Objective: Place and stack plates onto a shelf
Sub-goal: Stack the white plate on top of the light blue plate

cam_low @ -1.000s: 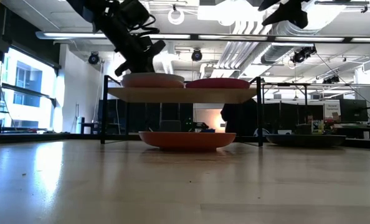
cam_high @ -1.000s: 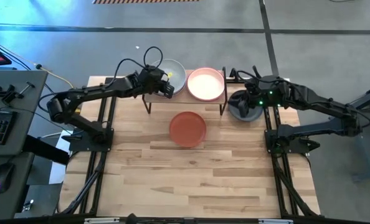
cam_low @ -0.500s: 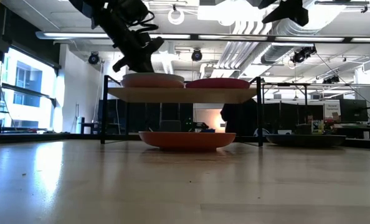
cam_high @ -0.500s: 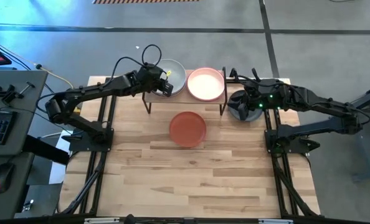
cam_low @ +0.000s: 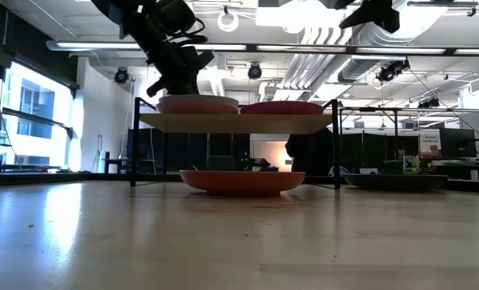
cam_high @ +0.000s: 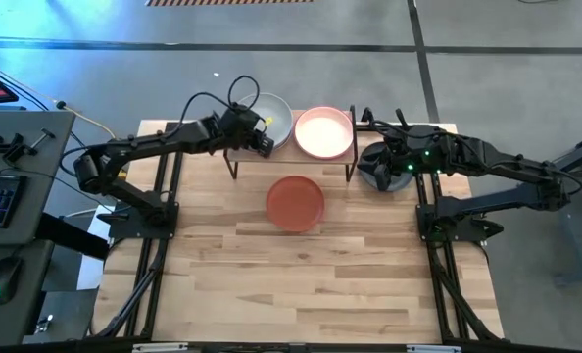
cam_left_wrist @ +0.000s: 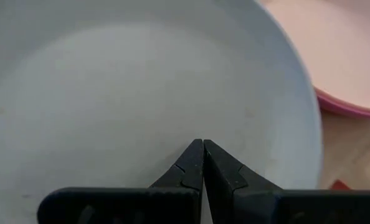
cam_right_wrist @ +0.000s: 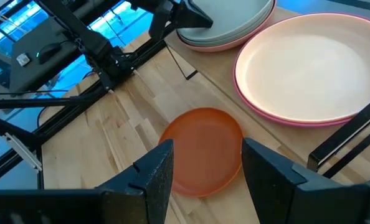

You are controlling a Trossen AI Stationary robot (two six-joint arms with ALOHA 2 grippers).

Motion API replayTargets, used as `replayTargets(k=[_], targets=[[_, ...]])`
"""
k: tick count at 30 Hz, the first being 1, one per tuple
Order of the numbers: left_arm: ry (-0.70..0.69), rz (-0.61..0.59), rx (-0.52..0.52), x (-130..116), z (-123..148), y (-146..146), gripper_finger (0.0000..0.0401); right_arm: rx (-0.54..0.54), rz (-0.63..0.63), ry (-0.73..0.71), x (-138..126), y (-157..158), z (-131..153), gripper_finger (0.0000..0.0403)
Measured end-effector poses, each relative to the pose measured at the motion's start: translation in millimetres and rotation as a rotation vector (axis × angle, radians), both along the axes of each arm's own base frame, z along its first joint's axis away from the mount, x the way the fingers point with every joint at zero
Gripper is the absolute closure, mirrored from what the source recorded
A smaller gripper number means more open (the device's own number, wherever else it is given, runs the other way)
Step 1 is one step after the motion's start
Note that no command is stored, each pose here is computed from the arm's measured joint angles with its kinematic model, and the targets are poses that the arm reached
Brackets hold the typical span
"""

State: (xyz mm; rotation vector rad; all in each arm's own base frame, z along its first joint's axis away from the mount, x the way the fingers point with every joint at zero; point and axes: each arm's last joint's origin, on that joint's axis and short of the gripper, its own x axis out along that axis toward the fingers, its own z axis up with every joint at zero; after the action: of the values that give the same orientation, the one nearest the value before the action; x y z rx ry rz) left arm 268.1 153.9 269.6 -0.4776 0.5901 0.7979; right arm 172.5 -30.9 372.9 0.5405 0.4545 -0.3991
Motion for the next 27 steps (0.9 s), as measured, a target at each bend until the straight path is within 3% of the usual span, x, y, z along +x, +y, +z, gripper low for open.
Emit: replayTargets(k=[8,17,27], targets=[[-0.034,-0.048,-0.056,2.6,-0.3,-4.3,0.0401,-0.001,0.0,0.0,0.0,0.0,0.0,0.0235],[-0.106,-0.051,-0.052,0.6,9.7,-2.7,0.0401,-0.002,0.001,0.001,0.0,0.0,0.0,0.0235],[-0.071,-0.072,-0.077,0.8,6.6,-8.4,0.0401,-0.023,0.01,0.007,0.0,-0.2,0.0,0.0235]])
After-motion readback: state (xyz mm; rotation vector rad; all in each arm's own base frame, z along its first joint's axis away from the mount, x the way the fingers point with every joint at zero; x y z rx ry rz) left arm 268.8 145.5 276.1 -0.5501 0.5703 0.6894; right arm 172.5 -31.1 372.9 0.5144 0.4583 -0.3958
